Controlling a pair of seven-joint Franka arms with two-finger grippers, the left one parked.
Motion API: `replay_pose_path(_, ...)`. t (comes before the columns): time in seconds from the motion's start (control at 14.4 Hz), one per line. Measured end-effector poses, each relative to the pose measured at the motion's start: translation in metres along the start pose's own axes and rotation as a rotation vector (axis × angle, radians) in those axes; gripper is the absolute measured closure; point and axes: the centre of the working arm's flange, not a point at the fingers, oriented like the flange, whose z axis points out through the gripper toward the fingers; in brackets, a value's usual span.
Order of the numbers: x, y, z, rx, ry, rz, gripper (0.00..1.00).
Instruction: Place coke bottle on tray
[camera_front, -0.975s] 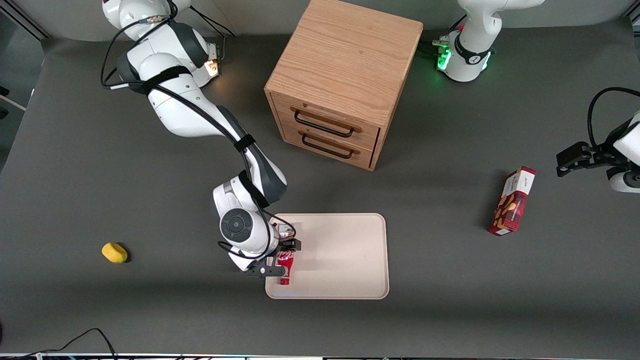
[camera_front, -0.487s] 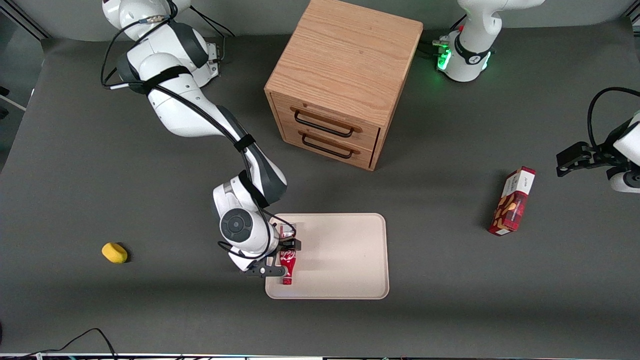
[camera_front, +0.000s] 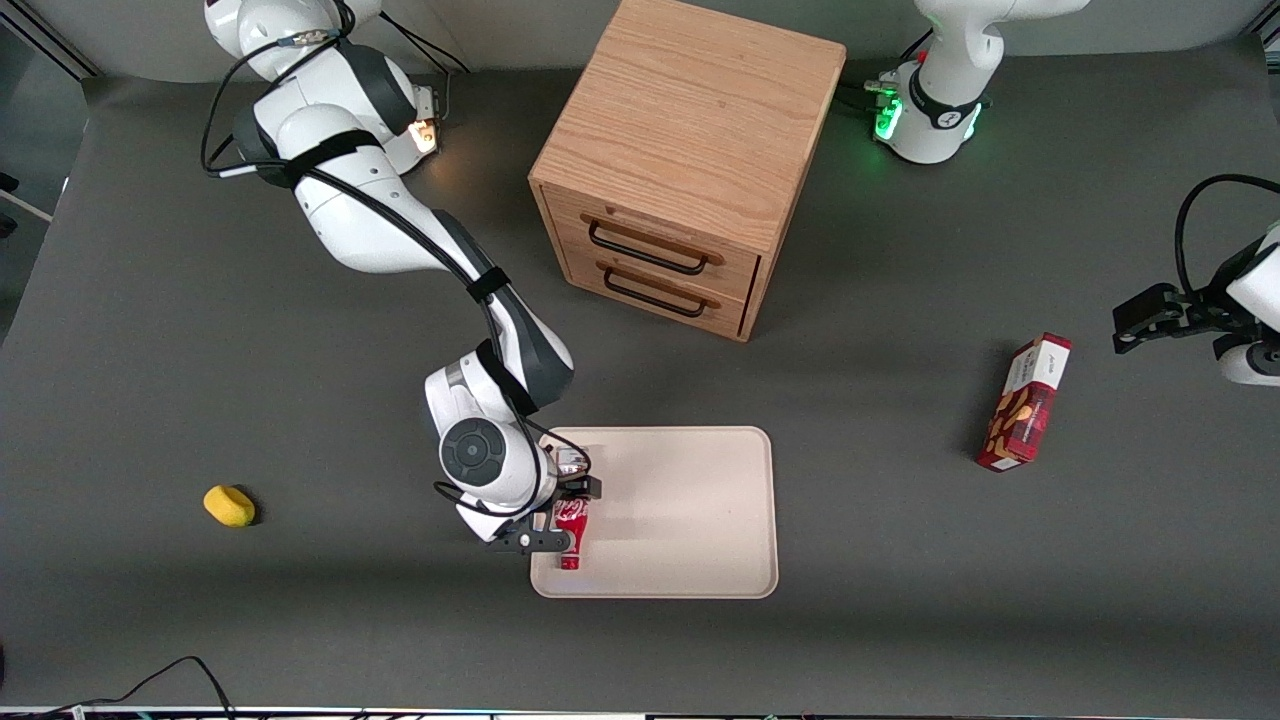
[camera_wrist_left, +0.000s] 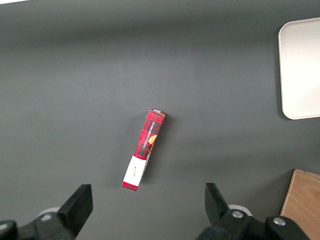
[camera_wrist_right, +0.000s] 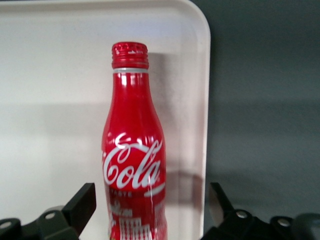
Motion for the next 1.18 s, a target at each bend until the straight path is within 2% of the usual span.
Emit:
replay_pose_path(0.21,-0.003,-0.001,-0.041,-0.016,-0.026,-0.001,0.00)
replay_pose_path(0.42,-0.015,0.013,-0.097,-0.037,-0.071,0.013,0.00)
replay_pose_path(0.63,-0.038,0.056,-0.147,-0.039,-0.113,0.039,0.00)
replay_pose_path(0.84,-0.079,0.107,-0.181,-0.061,-0.150,0.017,0.00)
replay_pose_path(0.97,-0.103,0.139,-0.202,-0.073,-0.153,0.036,0.00)
replay_pose_path(1.18,-0.132,0.180,-0.250,-0.079,-0.108,0.088,0.00)
